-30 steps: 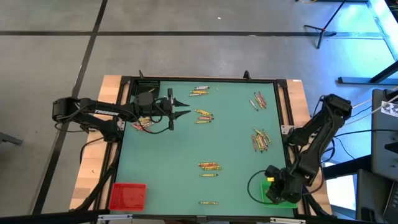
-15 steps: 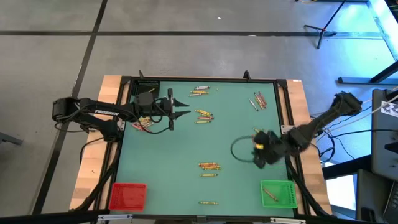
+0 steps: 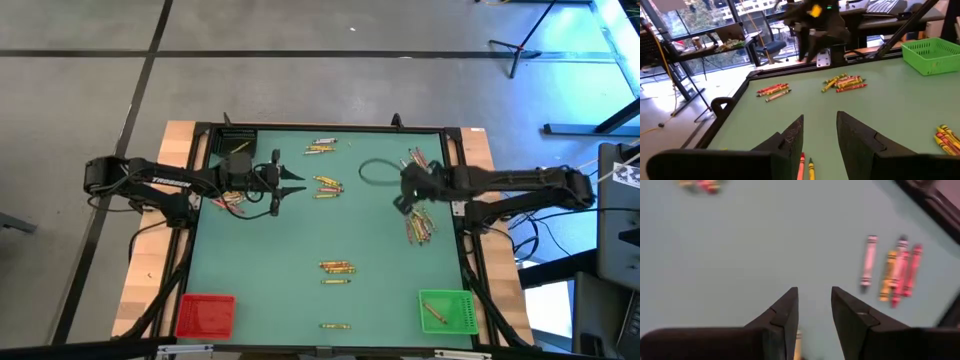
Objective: Sort crayons
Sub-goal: Put the black crayon into the red bin
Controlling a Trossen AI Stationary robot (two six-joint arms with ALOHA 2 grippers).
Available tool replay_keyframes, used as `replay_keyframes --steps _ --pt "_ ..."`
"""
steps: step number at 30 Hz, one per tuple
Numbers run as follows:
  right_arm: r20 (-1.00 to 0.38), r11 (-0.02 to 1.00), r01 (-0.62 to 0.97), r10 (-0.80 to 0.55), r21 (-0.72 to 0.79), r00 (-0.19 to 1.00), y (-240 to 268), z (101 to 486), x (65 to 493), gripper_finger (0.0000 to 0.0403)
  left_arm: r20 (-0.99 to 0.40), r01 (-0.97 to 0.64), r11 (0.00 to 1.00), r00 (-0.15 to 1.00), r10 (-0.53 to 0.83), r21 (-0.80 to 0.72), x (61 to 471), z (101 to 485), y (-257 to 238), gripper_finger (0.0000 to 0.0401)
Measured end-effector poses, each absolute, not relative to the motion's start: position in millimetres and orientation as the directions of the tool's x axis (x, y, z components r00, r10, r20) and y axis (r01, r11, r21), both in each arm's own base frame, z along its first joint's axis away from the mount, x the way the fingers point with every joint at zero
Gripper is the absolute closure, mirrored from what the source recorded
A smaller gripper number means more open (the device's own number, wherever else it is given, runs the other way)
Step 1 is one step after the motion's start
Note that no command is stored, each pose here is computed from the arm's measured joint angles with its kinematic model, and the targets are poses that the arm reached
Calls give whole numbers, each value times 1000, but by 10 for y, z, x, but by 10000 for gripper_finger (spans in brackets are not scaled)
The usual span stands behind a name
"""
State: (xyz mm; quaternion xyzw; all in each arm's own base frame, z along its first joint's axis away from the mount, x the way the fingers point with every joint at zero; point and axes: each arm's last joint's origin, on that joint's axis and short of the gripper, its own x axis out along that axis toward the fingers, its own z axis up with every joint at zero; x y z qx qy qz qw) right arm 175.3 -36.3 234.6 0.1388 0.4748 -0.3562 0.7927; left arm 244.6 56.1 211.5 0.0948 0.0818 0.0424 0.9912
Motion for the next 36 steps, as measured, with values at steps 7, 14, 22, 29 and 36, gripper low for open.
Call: replay_keyframes --steps 7,14,22,29,36 --pt "-857 654 737 -468 -172 216 -843 2321 1669 288 -160 -62 973 982 99 223 2445 2109 561 299" --pt "-831 675 711 -500 -198 243 -1141 2259 1753 288 -173 -53 951 979 109 303 2436 2096 588 299" --pt "-769 707 660 -561 -254 305 -1255 2239 1912 287 -178 -77 952 975 134 295 2420 2091 648 299" --pt "-854 708 673 -470 -215 221 -1407 2031 1871 243 -212 -68 972 970 117 225 2423 2058 609 299" --pt "-911 678 702 -399 -220 100 -1559 1806 1809 238 -224 -42 988 972 75 149 2445 2047 505 299"
